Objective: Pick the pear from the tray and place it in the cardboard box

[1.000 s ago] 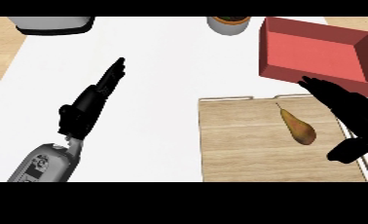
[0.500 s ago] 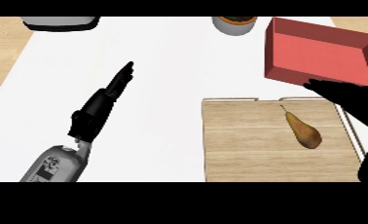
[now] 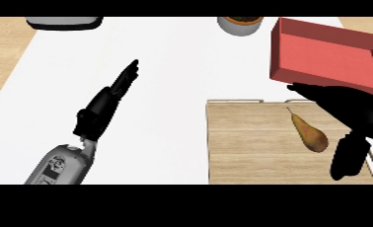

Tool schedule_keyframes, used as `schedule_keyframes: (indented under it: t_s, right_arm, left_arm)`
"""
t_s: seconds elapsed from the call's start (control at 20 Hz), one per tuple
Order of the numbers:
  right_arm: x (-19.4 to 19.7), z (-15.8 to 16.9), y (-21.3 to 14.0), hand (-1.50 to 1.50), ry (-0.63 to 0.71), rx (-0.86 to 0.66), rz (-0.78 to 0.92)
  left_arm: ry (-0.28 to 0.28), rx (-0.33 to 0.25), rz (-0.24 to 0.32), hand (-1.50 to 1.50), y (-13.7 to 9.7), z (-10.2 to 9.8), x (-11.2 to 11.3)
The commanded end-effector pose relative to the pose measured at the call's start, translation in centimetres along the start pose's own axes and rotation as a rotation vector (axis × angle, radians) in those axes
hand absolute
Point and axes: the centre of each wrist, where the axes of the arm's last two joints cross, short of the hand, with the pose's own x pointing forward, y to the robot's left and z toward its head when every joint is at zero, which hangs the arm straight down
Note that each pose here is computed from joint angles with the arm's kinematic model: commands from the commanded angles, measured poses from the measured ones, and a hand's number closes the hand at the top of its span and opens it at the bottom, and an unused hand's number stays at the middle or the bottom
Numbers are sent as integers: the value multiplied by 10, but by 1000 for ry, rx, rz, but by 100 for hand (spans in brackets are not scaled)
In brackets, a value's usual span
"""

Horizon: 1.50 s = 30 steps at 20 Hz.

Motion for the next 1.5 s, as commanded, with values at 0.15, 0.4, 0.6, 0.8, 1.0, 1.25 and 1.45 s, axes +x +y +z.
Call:
schedule_keyframes:
  t_s: [0.15, 0.4, 0.6, 0.8, 1.0, 1.25, 1.45]
  right_arm:
    - [0, -25, 14, -150, 55, 44, 18]
    - [-2, -49, 40, -150, 93, 79, 49]
    - [-10, -46, 41, -150, 105, 58, 22]
    - [-8, -55, 62, -150, 64, 26, 40]
    - [-10, -39, 69, -150, 53, 29, 52]
    - [-11, -63, 65, -150, 86, 63, 46]
    - [-43, -88, 66, -150, 115, 120, 71]
  left_arm:
    - [17, 8, 7, 0, -3, 1, 4]
    - [4, -9, 6, 0, 15, -4, -17]
    - [0, 12, -1, 0, -8, 14, -2]
    - [0, 3, 9, 0, 4, 5, -7]
    - [18, -3, 21, 0, 9, 5, -10]
    - [-10, 14, 3, 0, 21, 5, -7]
    - [-7, 10, -5, 0, 13, -4, 2]
